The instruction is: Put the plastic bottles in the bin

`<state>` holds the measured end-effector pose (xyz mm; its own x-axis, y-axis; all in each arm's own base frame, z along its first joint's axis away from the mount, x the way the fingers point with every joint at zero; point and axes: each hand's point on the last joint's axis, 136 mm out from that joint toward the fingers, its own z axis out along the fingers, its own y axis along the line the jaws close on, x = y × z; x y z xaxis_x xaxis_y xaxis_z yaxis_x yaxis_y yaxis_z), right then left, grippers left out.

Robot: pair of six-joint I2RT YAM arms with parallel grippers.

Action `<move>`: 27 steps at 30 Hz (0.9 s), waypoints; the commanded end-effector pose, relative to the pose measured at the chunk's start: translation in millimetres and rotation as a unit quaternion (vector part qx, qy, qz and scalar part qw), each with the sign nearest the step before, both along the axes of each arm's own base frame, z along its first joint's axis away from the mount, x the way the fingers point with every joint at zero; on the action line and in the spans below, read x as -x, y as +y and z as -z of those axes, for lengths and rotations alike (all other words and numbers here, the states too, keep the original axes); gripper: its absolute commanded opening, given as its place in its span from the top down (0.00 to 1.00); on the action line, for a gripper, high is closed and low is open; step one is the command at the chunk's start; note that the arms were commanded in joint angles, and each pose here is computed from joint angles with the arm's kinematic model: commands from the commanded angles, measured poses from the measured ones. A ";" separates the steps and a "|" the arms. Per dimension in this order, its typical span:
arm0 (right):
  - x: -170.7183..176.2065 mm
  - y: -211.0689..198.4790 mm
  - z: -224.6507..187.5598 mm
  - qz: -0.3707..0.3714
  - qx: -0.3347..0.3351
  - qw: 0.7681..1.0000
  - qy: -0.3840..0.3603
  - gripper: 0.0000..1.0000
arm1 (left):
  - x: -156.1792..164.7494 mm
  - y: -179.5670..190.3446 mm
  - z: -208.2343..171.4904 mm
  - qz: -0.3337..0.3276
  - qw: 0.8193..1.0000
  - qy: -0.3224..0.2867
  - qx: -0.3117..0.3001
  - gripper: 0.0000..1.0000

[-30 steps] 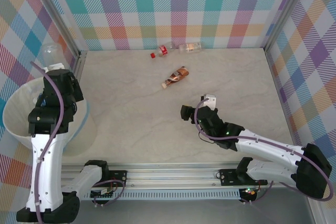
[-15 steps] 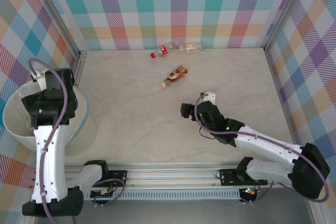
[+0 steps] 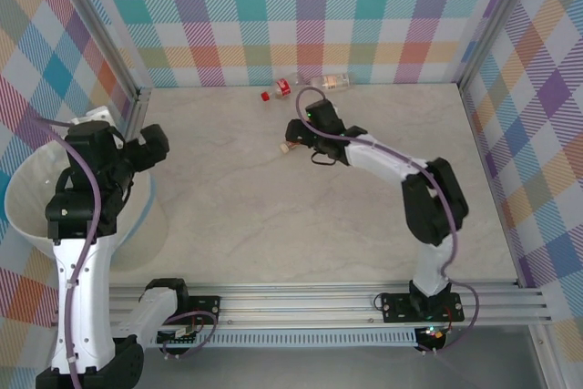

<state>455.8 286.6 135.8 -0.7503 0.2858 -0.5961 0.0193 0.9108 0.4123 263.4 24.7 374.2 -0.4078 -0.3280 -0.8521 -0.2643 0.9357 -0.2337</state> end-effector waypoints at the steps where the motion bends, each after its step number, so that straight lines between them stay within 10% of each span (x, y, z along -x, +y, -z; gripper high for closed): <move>1: -23.5 -2.2 28.4 0.063 0.023 0.997 0.042 0.00 | -17.2 -58.2 -15.2 0.143 0.984 -0.058 0.089 0.00; 13: -46.1 16.4 93.0 0.104 0.110 0.981 0.123 0.11 | -26.1 -72.7 11.4 0.175 0.976 -0.038 0.121 0.00; 27: -22.8 36.9 70.8 0.017 0.101 0.994 0.033 0.62 | -44.2 -132.7 48.9 0.219 0.957 0.003 0.192 0.00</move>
<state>478.8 312.0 29.6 -0.8204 0.2224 -0.5268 0.1700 0.9745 0.1466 299.6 -94.1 323.8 -0.5947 -0.4034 -0.6954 0.1015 0.8204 -0.5628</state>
